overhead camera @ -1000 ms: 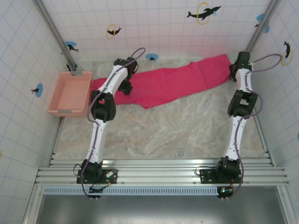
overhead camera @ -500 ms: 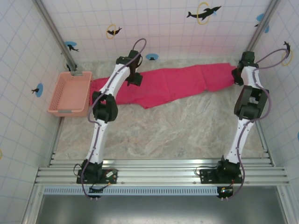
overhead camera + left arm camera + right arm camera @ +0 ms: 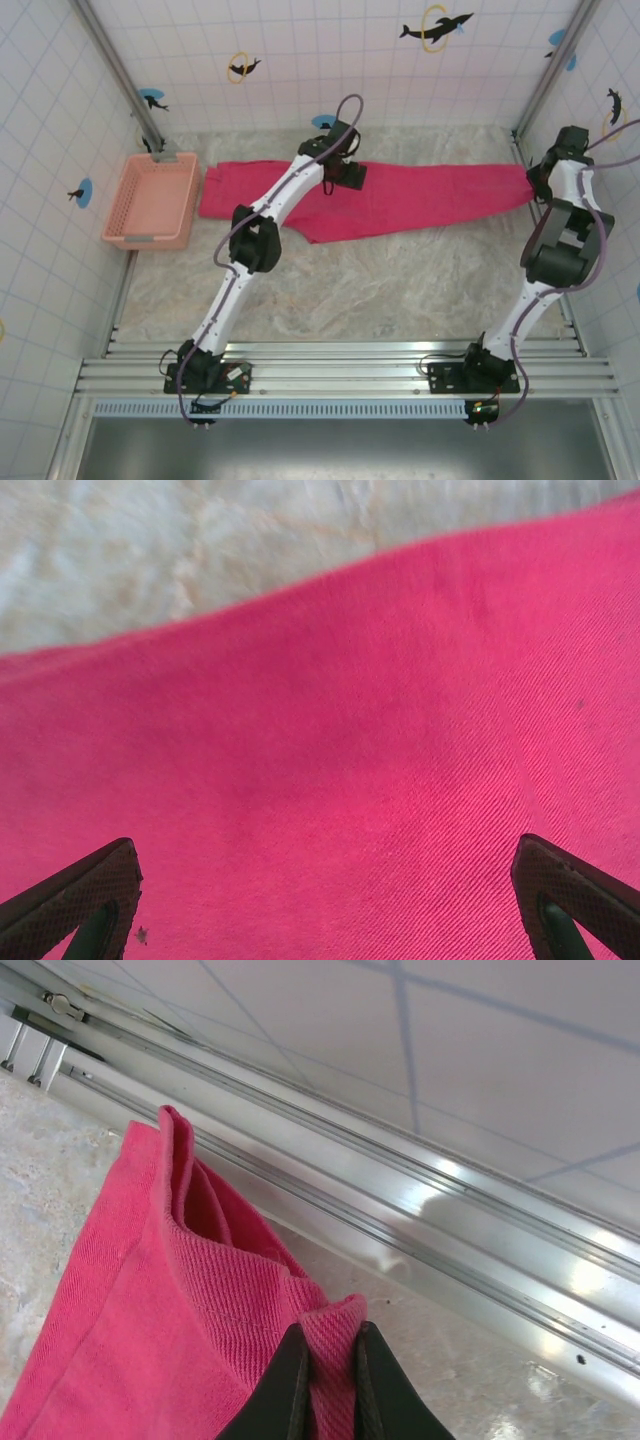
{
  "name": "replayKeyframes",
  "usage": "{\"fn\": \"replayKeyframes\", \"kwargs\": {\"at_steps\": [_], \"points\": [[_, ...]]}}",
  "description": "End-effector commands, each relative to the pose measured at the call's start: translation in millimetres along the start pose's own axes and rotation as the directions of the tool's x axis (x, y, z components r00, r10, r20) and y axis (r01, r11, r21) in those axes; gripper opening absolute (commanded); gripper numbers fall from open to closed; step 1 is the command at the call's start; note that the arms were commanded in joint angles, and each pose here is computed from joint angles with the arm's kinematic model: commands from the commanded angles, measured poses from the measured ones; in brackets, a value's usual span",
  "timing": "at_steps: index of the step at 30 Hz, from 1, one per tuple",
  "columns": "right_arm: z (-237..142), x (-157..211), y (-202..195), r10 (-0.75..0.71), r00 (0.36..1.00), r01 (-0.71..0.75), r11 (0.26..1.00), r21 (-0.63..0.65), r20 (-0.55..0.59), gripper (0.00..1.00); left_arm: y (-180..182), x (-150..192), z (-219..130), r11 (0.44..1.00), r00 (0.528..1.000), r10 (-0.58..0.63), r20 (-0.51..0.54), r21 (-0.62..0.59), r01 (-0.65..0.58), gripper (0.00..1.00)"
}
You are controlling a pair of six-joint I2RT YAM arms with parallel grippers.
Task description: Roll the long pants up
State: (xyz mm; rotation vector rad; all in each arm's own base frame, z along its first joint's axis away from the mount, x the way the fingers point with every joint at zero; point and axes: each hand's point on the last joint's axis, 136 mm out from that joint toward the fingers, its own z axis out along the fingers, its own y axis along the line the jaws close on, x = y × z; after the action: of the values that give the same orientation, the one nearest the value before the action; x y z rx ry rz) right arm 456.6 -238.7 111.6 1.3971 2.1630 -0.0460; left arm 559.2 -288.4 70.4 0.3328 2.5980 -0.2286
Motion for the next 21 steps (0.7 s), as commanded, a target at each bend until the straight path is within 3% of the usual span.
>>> {"fn": "replayKeyframes", "kwargs": {"at_steps": [1,6,14,21], "points": [[-35,-29,10,-0.041,0.994,0.049,0.996,-0.079,0.101,0.0,8,24,13,0.998,0.996,-0.04,-0.081,-0.045,0.036,0.98],[-48,-36,21,-0.063,0.989,0.085,0.983,-0.161,0.133,0.0,2,41,30,0.996,0.988,-0.084,-0.127,-0.037,0.08,0.97],[-41,-22,13,-0.092,0.994,0.102,0.981,-0.167,0.063,0.0,-60,72,47,0.997,0.981,-0.055,-0.185,0.04,0.064,0.97],[-62,-31,48,-0.091,0.988,0.127,0.943,-0.309,0.127,0.0,-101,82,57,0.976,0.968,-0.135,-0.212,0.139,0.167,0.98]]}}
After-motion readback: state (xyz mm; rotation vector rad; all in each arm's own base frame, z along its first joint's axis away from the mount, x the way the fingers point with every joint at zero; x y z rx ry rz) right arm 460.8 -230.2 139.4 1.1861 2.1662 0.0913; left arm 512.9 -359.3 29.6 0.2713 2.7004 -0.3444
